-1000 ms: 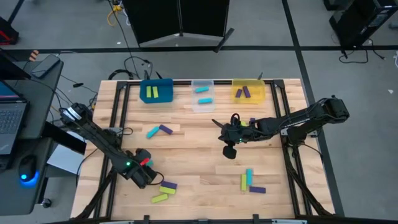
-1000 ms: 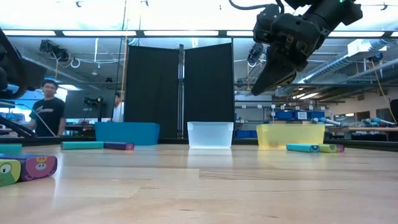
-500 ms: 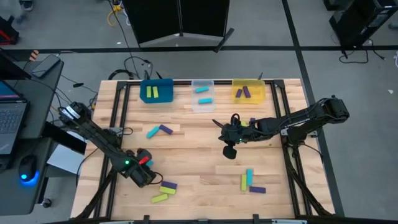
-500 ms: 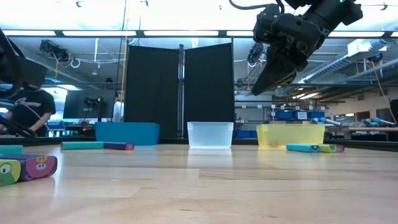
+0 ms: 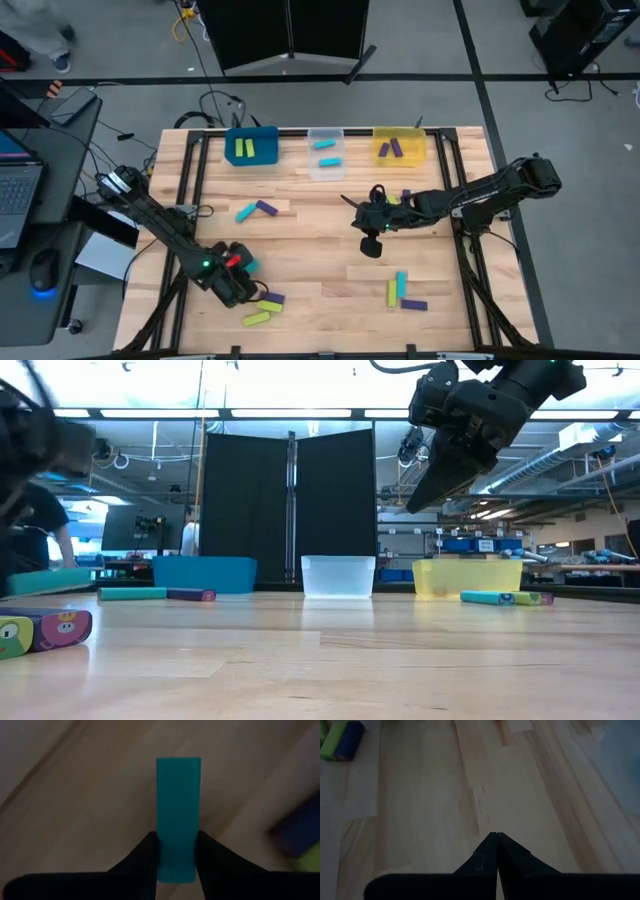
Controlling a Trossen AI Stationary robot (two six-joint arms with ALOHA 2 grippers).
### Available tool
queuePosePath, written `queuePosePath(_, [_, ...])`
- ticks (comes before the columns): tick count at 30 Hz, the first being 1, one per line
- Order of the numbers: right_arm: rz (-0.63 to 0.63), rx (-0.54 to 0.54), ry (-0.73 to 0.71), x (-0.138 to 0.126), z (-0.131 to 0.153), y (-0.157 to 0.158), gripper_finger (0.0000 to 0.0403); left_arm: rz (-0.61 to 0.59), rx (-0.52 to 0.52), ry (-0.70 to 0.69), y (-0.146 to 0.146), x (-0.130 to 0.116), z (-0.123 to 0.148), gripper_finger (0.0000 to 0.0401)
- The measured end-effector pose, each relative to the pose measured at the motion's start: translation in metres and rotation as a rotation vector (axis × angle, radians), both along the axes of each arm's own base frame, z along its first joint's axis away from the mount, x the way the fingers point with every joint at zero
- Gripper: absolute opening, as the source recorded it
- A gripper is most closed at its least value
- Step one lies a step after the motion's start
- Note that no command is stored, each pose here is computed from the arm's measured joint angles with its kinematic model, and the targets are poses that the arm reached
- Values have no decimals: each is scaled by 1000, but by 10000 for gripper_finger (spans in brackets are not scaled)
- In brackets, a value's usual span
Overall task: Sort blocks
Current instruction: Put the blue block into the transparent bin
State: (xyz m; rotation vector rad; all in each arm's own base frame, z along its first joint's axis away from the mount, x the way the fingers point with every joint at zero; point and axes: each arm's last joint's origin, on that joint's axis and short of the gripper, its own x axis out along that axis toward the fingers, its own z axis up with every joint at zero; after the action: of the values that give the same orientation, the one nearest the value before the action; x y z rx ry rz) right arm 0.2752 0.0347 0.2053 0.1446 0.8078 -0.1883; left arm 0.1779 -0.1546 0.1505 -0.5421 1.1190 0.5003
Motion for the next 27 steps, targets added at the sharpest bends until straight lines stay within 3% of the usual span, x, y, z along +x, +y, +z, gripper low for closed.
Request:
queuePosePath(7, [50, 30, -123, -3, -19, 2, 12, -101, 53, -206, 14, 28, -3, 107])
queuePosePath(15, [93, 68, -232, -2, -20, 6, 22, -261, 37, -409, 63, 72, -1, 107])
queuePosePath(22, [95, 8, -286, 11, 1, -5, 15, -321, 171, -394, 139, 102, 17, 107])
queuePosePath(27, [49, -45, -214, 14, 9, -28, 21, -351, 271, -319, 206, 116, 52, 107])
